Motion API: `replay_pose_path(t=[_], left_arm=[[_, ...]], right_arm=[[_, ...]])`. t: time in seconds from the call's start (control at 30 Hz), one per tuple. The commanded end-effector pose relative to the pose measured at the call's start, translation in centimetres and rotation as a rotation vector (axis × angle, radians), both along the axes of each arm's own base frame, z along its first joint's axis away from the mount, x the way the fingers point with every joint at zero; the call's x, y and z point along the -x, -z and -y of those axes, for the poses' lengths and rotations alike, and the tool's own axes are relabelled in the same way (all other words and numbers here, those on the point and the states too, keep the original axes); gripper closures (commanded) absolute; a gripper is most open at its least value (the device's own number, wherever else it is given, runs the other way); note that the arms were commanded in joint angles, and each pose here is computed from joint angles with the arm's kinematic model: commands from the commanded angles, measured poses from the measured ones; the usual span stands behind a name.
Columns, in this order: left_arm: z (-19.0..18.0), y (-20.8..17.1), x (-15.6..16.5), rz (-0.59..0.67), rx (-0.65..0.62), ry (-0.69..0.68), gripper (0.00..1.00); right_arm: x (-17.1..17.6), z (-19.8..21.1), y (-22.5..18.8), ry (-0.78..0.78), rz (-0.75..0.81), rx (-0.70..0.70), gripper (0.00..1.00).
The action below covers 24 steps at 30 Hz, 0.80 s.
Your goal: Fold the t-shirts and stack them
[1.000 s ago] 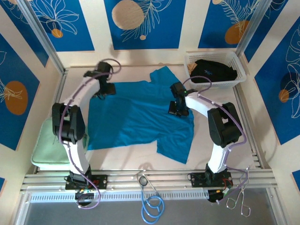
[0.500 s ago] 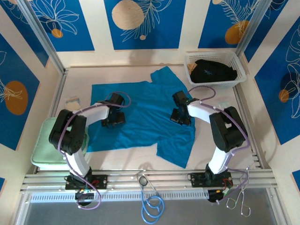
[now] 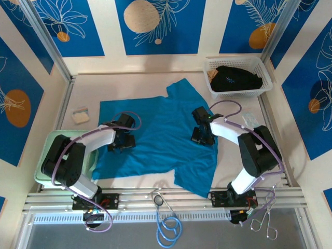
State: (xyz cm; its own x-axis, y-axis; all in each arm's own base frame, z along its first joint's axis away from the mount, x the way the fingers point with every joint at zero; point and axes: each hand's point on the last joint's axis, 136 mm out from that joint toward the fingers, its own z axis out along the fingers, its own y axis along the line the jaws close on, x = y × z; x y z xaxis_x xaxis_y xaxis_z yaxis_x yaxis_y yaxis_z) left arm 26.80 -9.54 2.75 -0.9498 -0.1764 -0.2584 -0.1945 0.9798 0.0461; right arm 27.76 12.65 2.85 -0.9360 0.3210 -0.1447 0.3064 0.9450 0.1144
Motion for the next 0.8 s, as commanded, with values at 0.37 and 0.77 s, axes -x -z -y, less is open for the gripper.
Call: replay_pose_path(t=[0.37,0.77], left_arm=[[-2.5,-2.5,10.1,-0.175,0.034,-0.052,0.21],[-2.0,2.3,8.5,-0.199,0.003,-0.100,0.24]], right_arm=[[14.4,1.3,-1.7,0.031,-0.151,-0.037,1.00],[11.7,-0.3,1.8,-0.022,-0.235,0.061,1.00]])
